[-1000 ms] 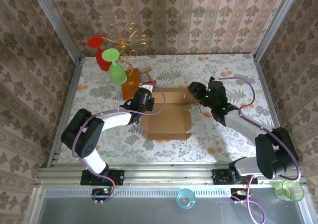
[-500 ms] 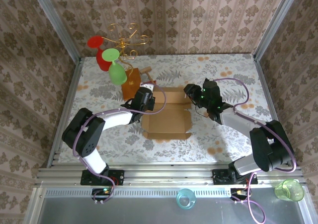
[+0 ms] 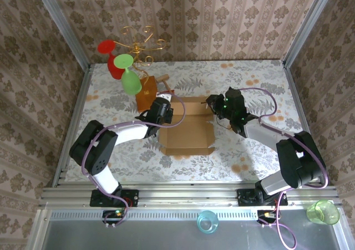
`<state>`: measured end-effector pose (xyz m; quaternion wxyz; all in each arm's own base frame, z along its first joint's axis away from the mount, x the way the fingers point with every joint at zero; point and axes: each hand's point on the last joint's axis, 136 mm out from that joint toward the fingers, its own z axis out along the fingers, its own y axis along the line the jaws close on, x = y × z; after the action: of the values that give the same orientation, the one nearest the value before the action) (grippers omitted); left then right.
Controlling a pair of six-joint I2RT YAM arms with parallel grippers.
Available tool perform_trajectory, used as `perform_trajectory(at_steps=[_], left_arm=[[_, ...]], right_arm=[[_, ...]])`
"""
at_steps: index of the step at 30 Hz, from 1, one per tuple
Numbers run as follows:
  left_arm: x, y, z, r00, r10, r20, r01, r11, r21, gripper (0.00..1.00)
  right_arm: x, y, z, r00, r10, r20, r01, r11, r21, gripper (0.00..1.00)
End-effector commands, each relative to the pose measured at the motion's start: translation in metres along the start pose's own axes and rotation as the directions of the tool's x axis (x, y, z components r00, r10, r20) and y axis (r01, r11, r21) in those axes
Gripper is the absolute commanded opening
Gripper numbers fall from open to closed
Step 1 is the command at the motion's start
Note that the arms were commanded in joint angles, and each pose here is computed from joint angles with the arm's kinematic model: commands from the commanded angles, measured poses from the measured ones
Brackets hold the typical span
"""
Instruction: Fold the paper box
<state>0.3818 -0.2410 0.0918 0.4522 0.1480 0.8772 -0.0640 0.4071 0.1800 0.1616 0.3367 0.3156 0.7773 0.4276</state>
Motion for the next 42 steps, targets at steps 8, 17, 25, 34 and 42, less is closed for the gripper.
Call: perform_trajectory(at_steps=[8,17,25,34,42], left_arm=[[0.001,0.002,0.001,0.999,-0.025,-0.021,0.025,1.000,-0.007,0.00],[-0.003,0.002,0.000,1.000,-0.015,-0.019,0.015,1.000,-0.008,0.00],[-0.005,0.000,0.003,1.000,-0.009,-0.022,0.009,1.000,-0.002,0.00],[-0.006,-0.001,0.005,1.000,-0.006,-0.024,0.006,1.000,-0.002,0.00],[-0.007,-0.002,0.007,1.000,-0.004,-0.027,0.004,1.000,0.002,0.00]], right_arm=[[-0.021,-0.028,-0.050,0.983,-0.040,0.179,0.033,0.999,0.041,0.53],[0.000,-0.090,-0.046,0.985,-0.109,0.132,0.088,0.984,0.157,0.42],[0.009,-0.102,0.003,0.989,-0.138,0.042,0.129,0.976,0.176,0.43],[0.009,-0.109,0.032,0.986,-0.163,0.013,0.158,0.967,0.198,0.44],[0.012,-0.110,0.037,0.987,-0.163,0.003,0.159,0.967,0.201,0.44]])
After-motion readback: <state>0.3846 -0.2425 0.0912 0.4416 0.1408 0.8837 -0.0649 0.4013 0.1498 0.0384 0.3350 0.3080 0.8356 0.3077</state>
